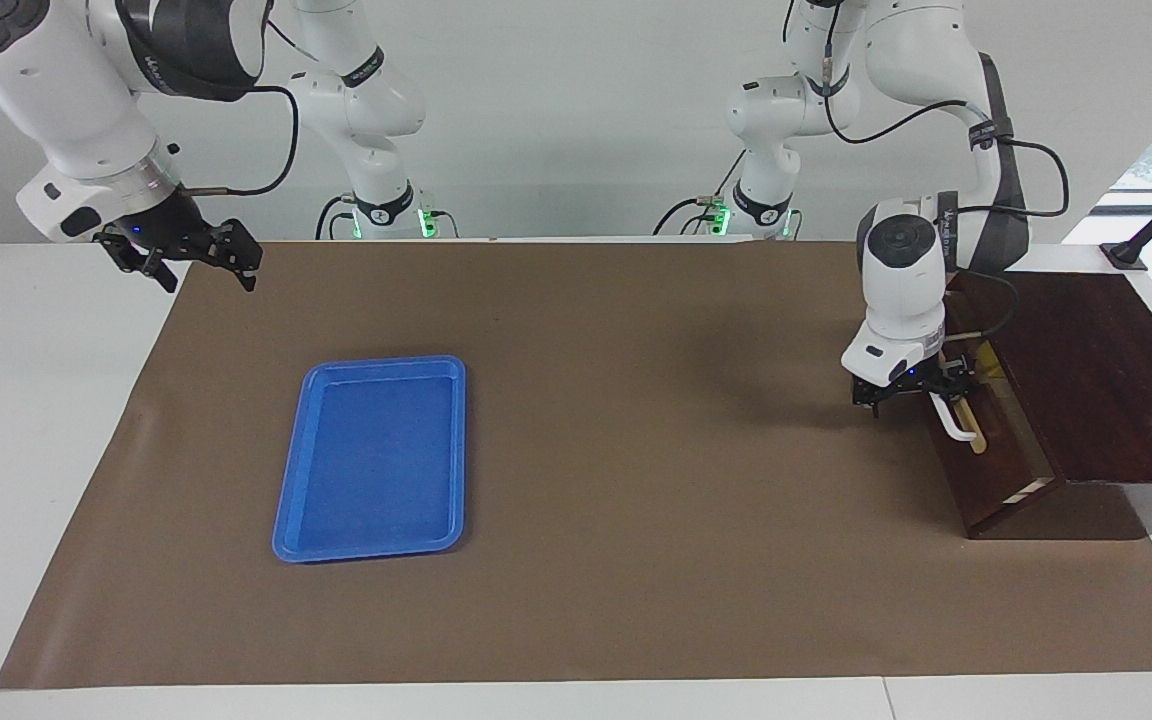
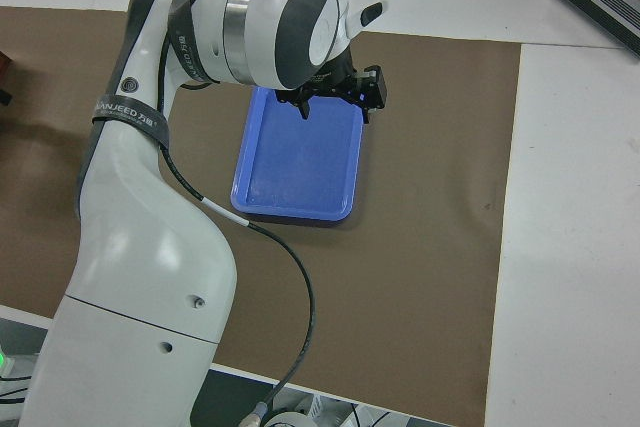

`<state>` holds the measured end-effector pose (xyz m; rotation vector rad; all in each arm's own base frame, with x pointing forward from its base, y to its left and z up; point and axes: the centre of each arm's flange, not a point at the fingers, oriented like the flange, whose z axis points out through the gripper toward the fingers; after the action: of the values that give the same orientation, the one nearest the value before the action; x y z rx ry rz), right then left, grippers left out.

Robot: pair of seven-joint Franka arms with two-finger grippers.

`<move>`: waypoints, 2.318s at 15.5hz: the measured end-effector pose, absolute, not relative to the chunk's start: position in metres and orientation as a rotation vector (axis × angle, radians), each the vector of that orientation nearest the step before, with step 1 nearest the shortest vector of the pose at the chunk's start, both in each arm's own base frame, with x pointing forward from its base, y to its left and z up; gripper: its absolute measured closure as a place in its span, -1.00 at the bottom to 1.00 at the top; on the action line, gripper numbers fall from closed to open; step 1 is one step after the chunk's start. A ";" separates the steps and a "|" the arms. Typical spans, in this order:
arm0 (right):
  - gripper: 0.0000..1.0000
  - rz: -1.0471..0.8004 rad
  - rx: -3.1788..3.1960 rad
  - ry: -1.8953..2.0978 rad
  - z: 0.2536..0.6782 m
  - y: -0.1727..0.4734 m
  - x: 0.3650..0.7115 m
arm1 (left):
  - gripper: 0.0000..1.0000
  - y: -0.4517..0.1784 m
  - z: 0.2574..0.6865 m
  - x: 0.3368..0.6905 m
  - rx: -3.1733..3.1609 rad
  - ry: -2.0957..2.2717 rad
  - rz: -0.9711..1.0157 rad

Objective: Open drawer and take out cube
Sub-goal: 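Pull the drawer open toward the robot with the left gripper, then reach into the open drawer and grasp the yellow cube with the left gripper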

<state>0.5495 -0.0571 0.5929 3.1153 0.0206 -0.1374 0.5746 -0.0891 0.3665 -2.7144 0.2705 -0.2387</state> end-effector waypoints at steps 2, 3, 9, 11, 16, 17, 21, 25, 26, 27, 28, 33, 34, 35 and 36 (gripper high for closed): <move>-1.00 -0.137 3.115 0.021 0.593 -0.057 0.549 | -1.00 -0.116 0.368 0.573 -2.736 0.252 -0.254; -1.00 -0.137 3.115 0.021 0.593 -0.057 0.549 | -1.00 -0.127 0.371 0.572 -2.753 0.247 -0.252; -1.00 -0.137 3.115 0.021 0.593 -0.057 0.549 | -1.00 -0.145 0.371 0.572 -2.774 0.230 -0.237; -1.00 -0.137 3.115 0.021 0.593 -0.057 0.549 | -1.00 -0.147 0.370 0.572 -2.779 0.221 -0.237; -1.00 -0.137 3.115 0.021 0.593 -0.057 0.549 | -1.00 -0.154 0.384 0.576 -2.799 0.164 -0.203; -1.00 -0.137 3.115 0.021 0.593 -0.057 0.549 | -1.00 -0.156 0.397 0.580 -2.820 0.121 -0.195; -1.00 -0.137 3.115 0.021 0.593 -0.057 0.549 | -1.00 -0.151 0.474 0.600 -2.892 -0.139 -0.187; -1.00 -0.137 3.115 0.021 0.593 -0.057 0.549 | -1.00 -0.081 0.543 0.611 -2.890 -0.698 -0.197; -1.00 -0.137 3.115 0.021 0.593 -0.057 0.549 | -1.00 -0.055 0.552 0.609 -2.864 -0.822 -0.194; -1.00 -0.137 3.115 0.021 0.593 -0.057 0.549 | -1.00 -0.032 0.556 0.606 -2.828 -0.950 -0.191; -1.00 -0.137 3.115 0.021 0.593 -0.057 0.549 | -1.00 -0.013 0.556 0.604 -2.782 -1.081 -0.190; -1.00 -0.137 3.115 0.021 0.593 -0.057 0.549 | -1.00 0.048 0.511 0.584 -2.500 -1.665 -0.217; -1.00 -0.137 3.115 0.021 0.593 -0.057 0.549 | -1.00 0.047 0.499 0.577 -2.443 -1.768 -0.239; -1.00 -0.137 3.115 0.021 0.593 -0.057 0.549 | -1.00 0.044 0.489 0.570 -2.385 -1.856 -0.248; -1.00 -0.137 3.115 0.021 0.593 -0.057 0.549 | -1.00 0.041 0.482 0.563 -2.326 -1.935 -0.249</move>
<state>0.5495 -0.0571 0.5929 3.1153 0.0206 -0.1374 0.5629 0.0411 0.4816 -2.3262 -1.9351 -0.2494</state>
